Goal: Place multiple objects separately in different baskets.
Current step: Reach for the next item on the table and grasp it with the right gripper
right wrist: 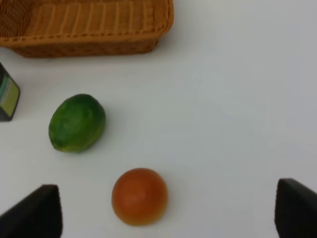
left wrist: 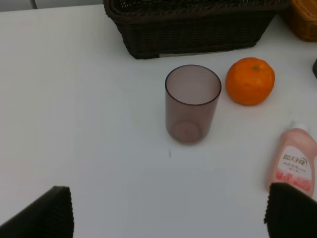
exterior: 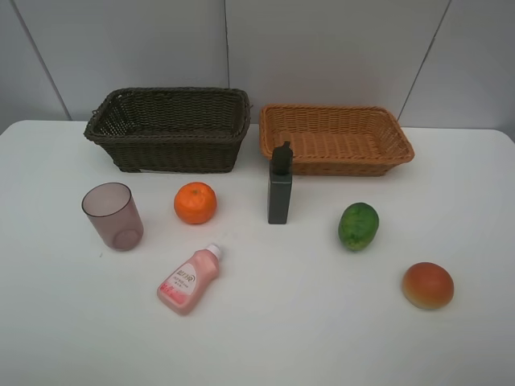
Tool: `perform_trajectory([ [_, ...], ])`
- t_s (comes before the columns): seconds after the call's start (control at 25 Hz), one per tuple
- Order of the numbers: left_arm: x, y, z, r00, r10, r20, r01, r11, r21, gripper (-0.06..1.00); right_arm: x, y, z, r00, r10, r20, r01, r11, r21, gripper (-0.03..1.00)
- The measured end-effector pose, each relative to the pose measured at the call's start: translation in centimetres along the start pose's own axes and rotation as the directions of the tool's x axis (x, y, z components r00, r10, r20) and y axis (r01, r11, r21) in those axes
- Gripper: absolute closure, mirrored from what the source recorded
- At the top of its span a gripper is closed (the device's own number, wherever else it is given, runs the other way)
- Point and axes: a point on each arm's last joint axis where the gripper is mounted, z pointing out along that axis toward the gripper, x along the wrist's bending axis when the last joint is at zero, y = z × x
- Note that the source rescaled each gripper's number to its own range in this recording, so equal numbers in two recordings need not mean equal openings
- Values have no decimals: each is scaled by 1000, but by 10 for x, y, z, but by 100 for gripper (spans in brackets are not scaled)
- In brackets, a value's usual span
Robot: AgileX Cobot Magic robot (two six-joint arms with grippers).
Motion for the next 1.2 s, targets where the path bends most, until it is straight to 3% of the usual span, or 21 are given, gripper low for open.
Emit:
perform_trajectory([
  [0.28, 0, 0, 0, 1000, 0, 0, 0, 1000, 0, -6, 8, 57, 53, 1000, 19, 11, -21, 978, 209, 10],
  [0.6, 0, 0, 0, 1000, 0, 0, 0, 1000, 0, -6, 31, 104, 131, 1000, -9, -13, 14, 908, 420, 10],
  [0.92, 0, 0, 0, 1000, 0, 0, 0, 1000, 0, -6, 75, 114, 202, 999, 7, -36, 12, 875, 484, -1],
  [1.2, 0, 0, 0, 1000, 0, 0, 0, 1000, 0, -6, 115, 98, 244, 999, 30, -43, -2, 842, 540, -2],
])
